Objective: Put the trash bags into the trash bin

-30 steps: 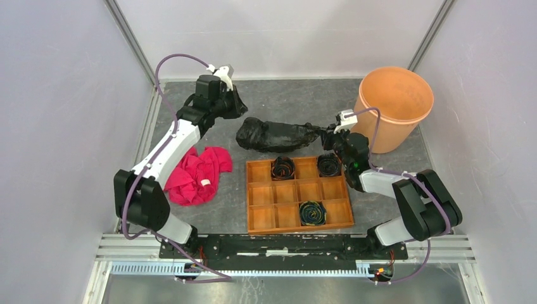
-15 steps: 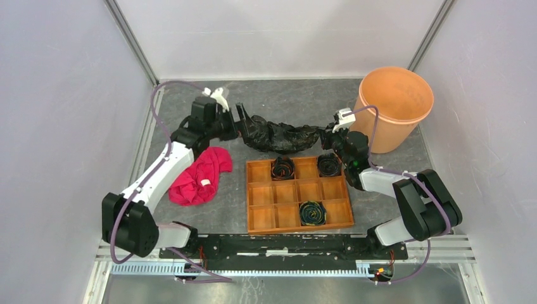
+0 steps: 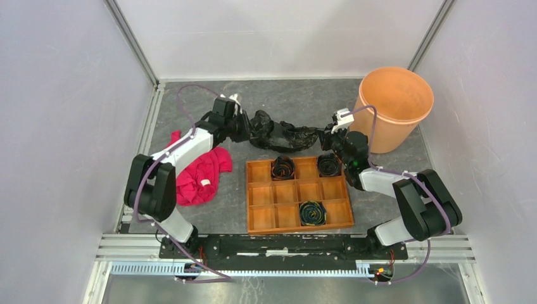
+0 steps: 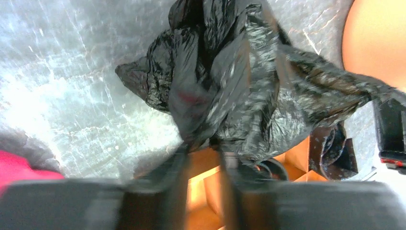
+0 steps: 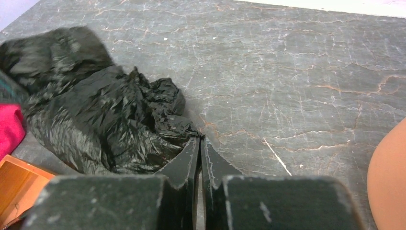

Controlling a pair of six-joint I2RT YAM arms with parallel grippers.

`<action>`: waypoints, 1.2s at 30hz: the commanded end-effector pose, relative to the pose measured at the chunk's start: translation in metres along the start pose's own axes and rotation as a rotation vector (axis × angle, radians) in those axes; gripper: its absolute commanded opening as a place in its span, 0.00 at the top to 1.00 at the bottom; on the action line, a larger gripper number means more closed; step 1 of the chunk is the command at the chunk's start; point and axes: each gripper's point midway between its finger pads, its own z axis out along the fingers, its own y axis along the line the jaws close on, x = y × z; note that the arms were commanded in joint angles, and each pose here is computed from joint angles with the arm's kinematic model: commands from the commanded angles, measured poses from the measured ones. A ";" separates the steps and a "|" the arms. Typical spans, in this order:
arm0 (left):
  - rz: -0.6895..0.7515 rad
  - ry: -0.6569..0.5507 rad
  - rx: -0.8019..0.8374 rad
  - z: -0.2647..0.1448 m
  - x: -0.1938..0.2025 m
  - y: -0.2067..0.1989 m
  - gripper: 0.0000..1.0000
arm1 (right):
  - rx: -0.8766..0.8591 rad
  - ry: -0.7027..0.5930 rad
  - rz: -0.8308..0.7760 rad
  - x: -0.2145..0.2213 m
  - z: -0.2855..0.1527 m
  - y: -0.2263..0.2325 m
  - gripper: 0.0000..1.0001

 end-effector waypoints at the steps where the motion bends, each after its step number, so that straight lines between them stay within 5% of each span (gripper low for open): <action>1: 0.033 -0.167 0.063 -0.024 -0.068 -0.041 0.83 | -0.040 -0.049 -0.029 -0.021 0.005 0.008 0.93; 5: 0.036 -0.222 0.128 -0.074 -0.083 -0.071 0.98 | -0.067 -0.052 -0.026 -0.022 0.004 0.013 0.93; 10: -0.036 -0.355 0.159 -0.147 -0.090 -0.087 0.98 | -0.146 -0.055 -0.011 -0.022 0.007 0.030 0.93; 13: -0.110 -0.387 0.185 -0.164 -0.094 -0.095 0.98 | -0.178 -0.056 0.003 -0.022 0.008 0.039 0.84; 19: -0.159 -0.357 0.067 -0.130 -0.123 -0.090 0.98 | -0.169 -0.025 -0.005 -0.016 0.013 0.038 0.70; 25: -0.093 -0.260 -0.048 -0.064 -0.158 -0.074 0.87 | -0.119 0.040 -0.050 -0.006 0.022 0.026 0.52; 28: 0.036 -0.139 -0.090 -0.029 -0.166 -0.061 0.70 | -0.083 0.057 -0.071 -0.004 0.023 0.019 0.44; 32: 0.120 -0.215 -0.189 -0.052 -0.191 -0.056 0.27 | -0.041 0.075 -0.108 -0.002 0.022 0.010 0.36; 36: 0.172 -0.310 -0.184 -0.071 -0.170 -0.042 0.05 | -0.064 0.084 -0.210 -0.004 0.030 0.017 0.30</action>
